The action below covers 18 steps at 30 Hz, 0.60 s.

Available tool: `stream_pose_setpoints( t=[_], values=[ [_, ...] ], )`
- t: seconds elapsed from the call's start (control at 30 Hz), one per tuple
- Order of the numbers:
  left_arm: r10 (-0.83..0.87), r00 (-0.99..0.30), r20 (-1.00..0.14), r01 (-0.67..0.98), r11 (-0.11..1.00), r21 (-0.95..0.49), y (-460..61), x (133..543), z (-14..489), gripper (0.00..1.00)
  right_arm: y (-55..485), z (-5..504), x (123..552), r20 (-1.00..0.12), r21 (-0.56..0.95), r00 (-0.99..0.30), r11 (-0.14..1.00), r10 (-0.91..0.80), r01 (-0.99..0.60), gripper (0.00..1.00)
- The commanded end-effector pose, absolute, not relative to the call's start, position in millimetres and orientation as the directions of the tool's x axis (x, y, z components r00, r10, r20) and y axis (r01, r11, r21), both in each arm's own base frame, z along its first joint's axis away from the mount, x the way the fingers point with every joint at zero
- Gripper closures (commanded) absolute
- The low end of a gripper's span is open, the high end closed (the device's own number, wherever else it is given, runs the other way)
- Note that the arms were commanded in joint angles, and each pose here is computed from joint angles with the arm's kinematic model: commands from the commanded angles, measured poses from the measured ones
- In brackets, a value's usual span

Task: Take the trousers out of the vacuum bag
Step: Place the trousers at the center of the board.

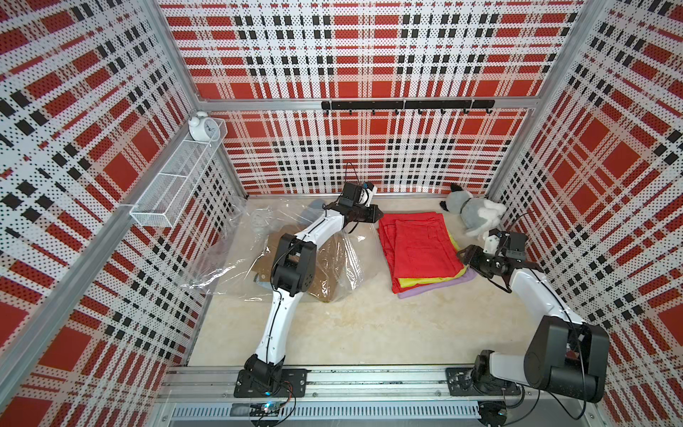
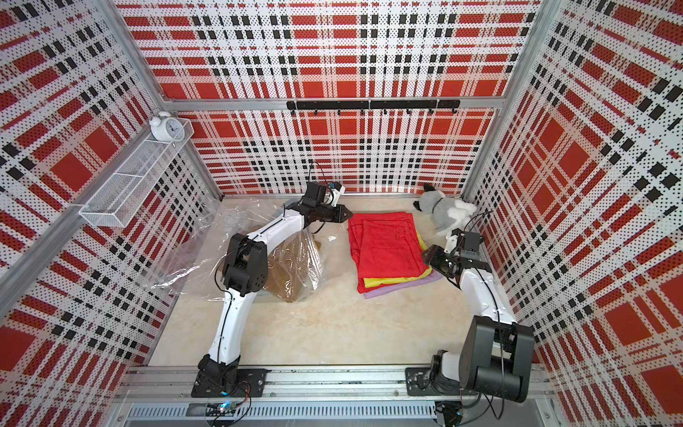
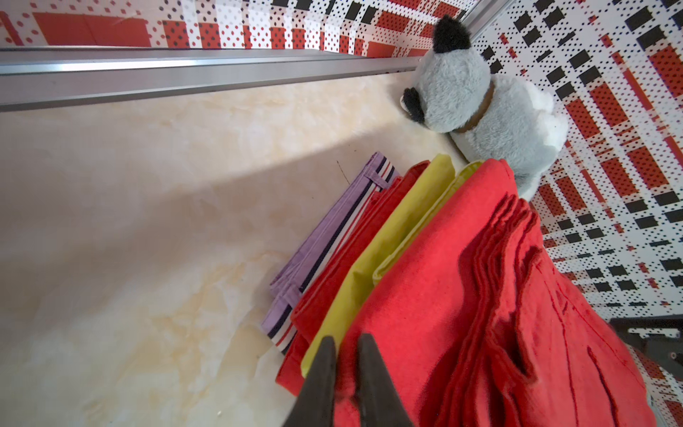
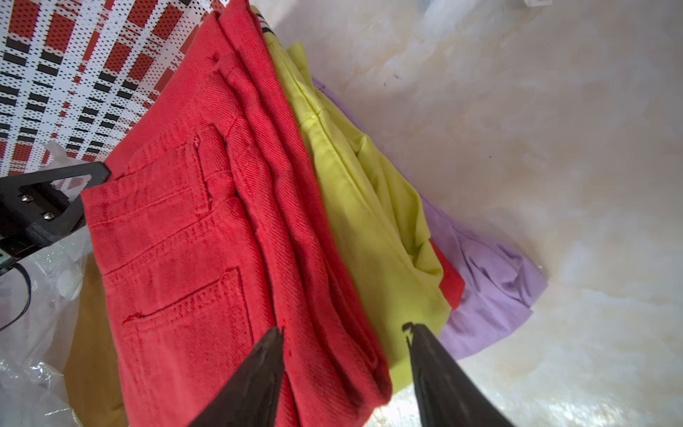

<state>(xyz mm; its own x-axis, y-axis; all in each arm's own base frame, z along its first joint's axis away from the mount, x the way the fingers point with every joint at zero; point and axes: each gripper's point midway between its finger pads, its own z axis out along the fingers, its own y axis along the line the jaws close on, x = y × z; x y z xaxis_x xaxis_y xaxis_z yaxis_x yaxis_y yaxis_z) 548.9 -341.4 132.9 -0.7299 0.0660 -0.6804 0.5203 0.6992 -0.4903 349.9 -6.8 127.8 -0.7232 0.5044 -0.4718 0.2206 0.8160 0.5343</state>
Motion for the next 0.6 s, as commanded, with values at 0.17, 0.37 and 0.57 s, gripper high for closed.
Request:
stream_pose_setpoints(
  t=[0.17, 0.37, 0.57],
  values=[
    [0.081, -0.712, -0.698, 0.527, 0.718, -0.455, -339, 551, 131, 0.84, 14, 120, 351, -0.441, 0.569, -0.768, 0.806, 0.465, 0.162, 0.47],
    [0.087, -0.711, -0.698, 0.532, 0.715, -0.452, -341, 549, 131, 0.84, 20, 102, 351, -0.403, 0.567, -0.798, 0.806, 0.449, 0.168, 0.67],
    [0.095, -0.706, -0.701, 0.545, 0.706, -0.453, -345, 545, 134, 0.85, 13, 113, 353, -0.444, 0.532, -0.779, 0.830, 0.443, 0.168, 1.00]
  ],
)
